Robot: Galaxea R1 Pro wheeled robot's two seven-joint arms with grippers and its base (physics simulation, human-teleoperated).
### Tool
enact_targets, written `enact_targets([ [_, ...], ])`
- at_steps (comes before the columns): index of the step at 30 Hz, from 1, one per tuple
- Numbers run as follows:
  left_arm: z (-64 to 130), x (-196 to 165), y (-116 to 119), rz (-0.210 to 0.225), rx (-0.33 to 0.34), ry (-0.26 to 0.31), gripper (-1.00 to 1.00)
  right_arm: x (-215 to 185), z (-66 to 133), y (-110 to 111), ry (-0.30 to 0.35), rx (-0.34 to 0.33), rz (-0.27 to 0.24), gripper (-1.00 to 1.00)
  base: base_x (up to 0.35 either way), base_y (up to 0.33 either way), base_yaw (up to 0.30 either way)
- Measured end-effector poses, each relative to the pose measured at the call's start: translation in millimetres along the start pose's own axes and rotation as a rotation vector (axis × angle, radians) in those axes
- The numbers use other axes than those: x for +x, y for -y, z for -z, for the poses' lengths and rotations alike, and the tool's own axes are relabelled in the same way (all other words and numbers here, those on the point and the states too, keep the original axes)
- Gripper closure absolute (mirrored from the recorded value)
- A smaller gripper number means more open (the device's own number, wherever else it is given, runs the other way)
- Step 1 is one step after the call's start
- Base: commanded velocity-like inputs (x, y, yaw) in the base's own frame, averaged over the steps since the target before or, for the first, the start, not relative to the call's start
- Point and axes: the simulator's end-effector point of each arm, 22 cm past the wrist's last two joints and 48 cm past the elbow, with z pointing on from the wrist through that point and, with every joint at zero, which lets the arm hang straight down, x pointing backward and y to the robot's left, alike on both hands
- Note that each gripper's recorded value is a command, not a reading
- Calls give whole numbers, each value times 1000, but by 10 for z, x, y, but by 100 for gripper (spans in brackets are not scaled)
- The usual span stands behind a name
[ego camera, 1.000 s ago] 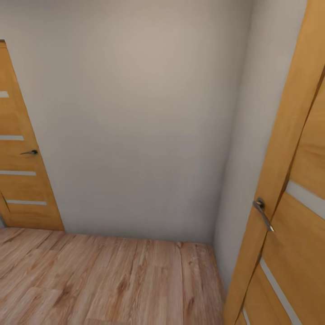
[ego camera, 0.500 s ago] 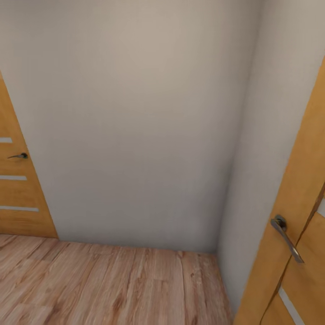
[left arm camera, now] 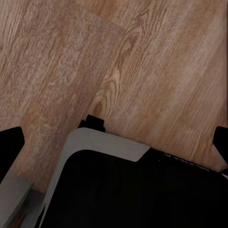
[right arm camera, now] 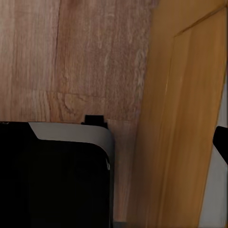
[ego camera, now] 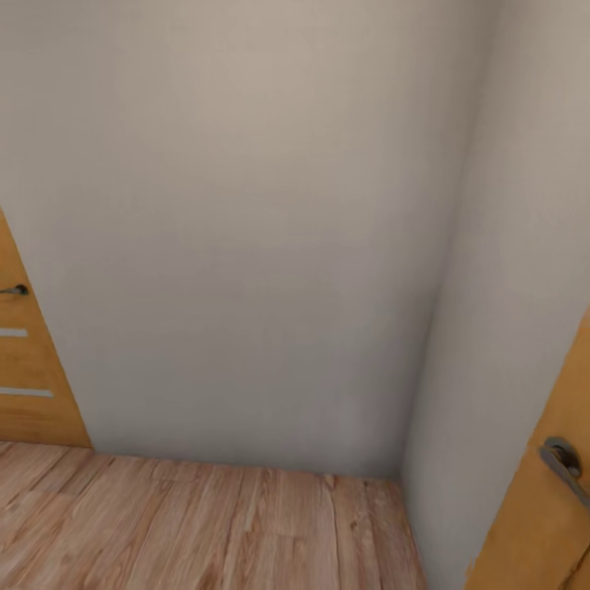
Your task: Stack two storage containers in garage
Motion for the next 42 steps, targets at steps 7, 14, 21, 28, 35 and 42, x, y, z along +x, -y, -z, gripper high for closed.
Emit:
enact_targets([
  [7,0,3,-1,0,0,-1,-100,-3,0,-5,1,-1,0,-100,321,0,33],
  [14,0,1,-1,0,0,0,-100,-4,0,4,1,0,5,-100,321,0,231],
  [21,0,0,-1,0,0,0,-100,-4,0,0,2,-1,6,-100,305,0,267],
  [28,-2,0,0,0,0,0,-100,-2,-2,-5,0,-2,6,-100,70,0,273],
  [35,-3,-1,-1,0,0,0,-100,0,-2,-11,-1,-3,7,-100,3,0,275],
  [42,-3,0,8,0,1,0,-100,15,-2,-24,-9,-4,7,-100,0,0,275],
])
